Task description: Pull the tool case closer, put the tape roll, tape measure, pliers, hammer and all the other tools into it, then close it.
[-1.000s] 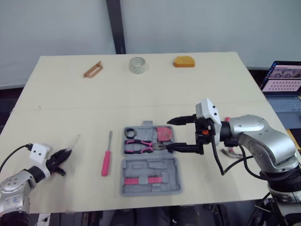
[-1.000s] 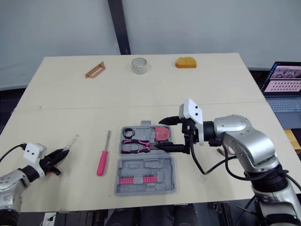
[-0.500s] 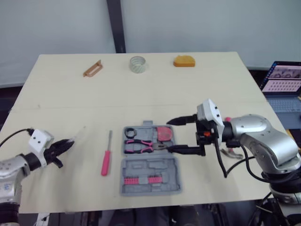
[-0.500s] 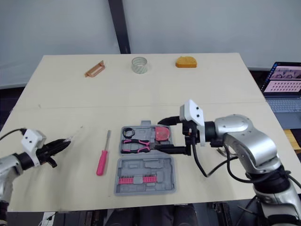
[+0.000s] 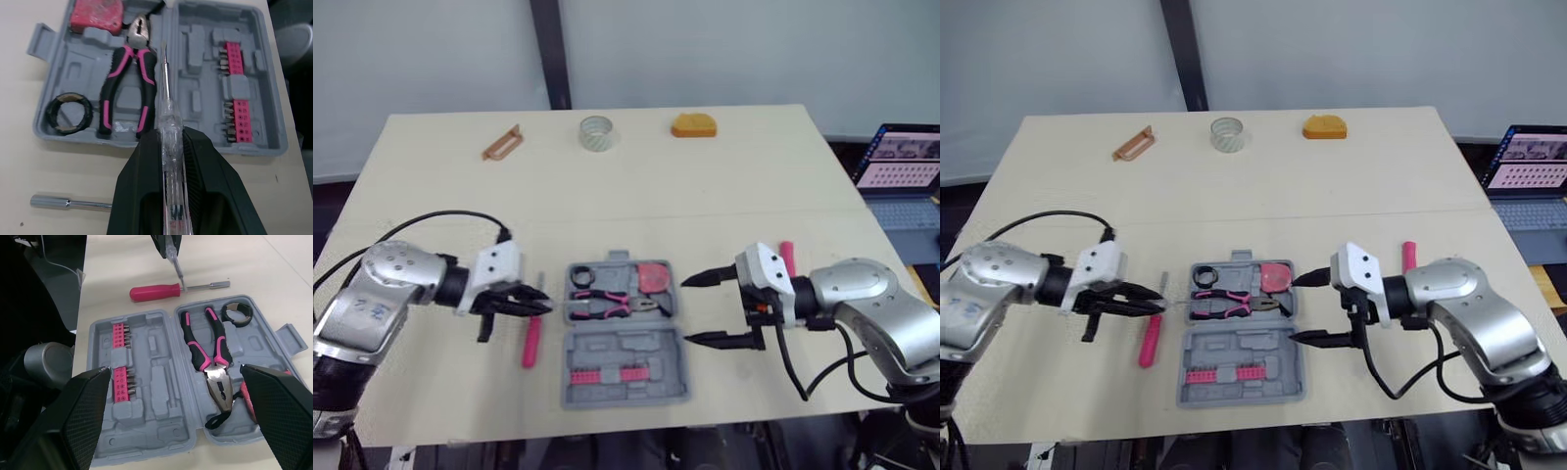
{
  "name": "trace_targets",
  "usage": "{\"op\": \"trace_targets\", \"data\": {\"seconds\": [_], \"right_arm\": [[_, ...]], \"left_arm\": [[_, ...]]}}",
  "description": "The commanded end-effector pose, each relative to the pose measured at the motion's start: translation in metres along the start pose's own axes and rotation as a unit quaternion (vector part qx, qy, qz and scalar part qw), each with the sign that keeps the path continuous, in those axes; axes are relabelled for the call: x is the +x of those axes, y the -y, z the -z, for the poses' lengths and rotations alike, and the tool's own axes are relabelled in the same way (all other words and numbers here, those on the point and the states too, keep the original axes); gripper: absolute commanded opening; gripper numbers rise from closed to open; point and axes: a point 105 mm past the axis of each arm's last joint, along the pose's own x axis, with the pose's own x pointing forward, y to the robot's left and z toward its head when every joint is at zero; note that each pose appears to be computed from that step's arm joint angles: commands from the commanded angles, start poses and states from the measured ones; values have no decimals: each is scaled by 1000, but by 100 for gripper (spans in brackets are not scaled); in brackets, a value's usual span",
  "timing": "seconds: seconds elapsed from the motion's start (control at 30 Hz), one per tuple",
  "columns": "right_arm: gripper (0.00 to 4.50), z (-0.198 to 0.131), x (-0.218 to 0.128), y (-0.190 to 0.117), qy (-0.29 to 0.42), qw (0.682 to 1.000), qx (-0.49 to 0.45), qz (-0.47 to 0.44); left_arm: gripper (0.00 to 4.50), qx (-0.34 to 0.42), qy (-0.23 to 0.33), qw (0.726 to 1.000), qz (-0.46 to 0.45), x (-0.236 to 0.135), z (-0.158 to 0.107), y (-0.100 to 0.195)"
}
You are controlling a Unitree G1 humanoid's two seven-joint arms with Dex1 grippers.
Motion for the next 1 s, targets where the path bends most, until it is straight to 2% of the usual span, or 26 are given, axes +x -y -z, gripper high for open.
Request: {"op": "trace_targets", "data": {"seconds": [0.03, 0.43, 1.0], "right_arm": [[450, -5, -1, -3, 5, 1000, -19, -5], [450, 24, -7, 0, -26, 1000, -2, -1], [450, 36, -15, 4, -45, 999, 1, 10]], "left_arm": [[8, 26, -25, 999, 8, 6, -10, 0], [8, 29, -39, 998, 41, 44, -34, 7], [8, 27, -55, 997, 36, 90, -38, 10]]}}
